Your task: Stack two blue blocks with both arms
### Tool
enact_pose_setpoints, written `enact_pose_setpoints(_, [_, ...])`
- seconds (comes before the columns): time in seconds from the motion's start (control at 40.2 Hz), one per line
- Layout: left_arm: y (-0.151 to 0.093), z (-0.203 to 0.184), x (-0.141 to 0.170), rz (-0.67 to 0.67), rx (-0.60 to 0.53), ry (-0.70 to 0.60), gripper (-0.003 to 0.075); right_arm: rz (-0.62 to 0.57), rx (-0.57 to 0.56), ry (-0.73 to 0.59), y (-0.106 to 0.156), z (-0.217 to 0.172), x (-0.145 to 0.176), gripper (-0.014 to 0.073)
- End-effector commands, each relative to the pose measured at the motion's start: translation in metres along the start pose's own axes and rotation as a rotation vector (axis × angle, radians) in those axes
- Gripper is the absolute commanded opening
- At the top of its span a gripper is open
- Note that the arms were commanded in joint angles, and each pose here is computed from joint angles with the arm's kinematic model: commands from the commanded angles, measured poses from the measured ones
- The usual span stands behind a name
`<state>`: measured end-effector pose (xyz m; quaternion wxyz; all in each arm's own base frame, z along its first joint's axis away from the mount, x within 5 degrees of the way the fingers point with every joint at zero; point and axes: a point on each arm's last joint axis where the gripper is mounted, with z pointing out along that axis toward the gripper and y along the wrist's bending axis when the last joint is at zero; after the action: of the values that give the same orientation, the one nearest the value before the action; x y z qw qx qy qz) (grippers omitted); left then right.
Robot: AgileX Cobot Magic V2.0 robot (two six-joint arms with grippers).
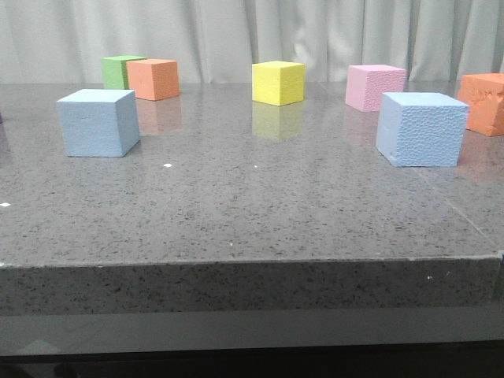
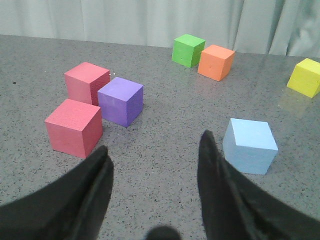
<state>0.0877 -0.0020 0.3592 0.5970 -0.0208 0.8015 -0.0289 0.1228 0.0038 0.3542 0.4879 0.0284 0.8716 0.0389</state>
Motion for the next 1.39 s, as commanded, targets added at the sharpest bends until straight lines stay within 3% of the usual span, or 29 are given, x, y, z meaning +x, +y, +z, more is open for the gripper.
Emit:
enact_pose_setpoints(0.0, [-0.001, -0.003, -0.017, 0.0, 0.004, -0.105, 0.0364, -0.004, -0.008, -0.005, 0.003, 0.0, -0.027, 0.0664])
enact_pose_setpoints(0.274, [-0.001, -0.003, -0.017, 0.0, 0.004, -0.105, 0.0364, -0.166, -0.237, 0.204, 0.046, 0.04, -0.057, 0.0664])
enact_pose_setpoints(0.398, [-0.001, -0.003, -0.017, 0.0, 0.004, -0.105, 0.0364, -0.245, -0.286, 0.333, 0.072, 0.067, -0.063, 0.0664])
enact_pose_setpoints(0.547, [-0.001, -0.003, -0.017, 0.0, 0.004, -0.105, 0.0364, -0.242, -0.208, 0.436, 0.093, 0.104, -0.074, 0.0664])
enact_pose_setpoints(0.771, [-0.001, -0.003, -0.017, 0.0, 0.004, -0.105, 0.0364, -0.161, -0.07, 0.421, 0.1, 0.145, -0.094, 0.0664])
enact_pose_setpoints(1.069, [-0.001, -0.003, -0.017, 0.0, 0.004, -0.105, 0.0364, 0.036, -0.01, 0.391, 0.091, 0.182, -0.102, 0.0664])
enact_pose_setpoints(1.368, [-0.001, -0.003, -0.017, 0.0, 0.004, -0.105, 0.0363, 0.055, 0.006, 0.457, 0.092, 0.206, -0.089, 0.0664])
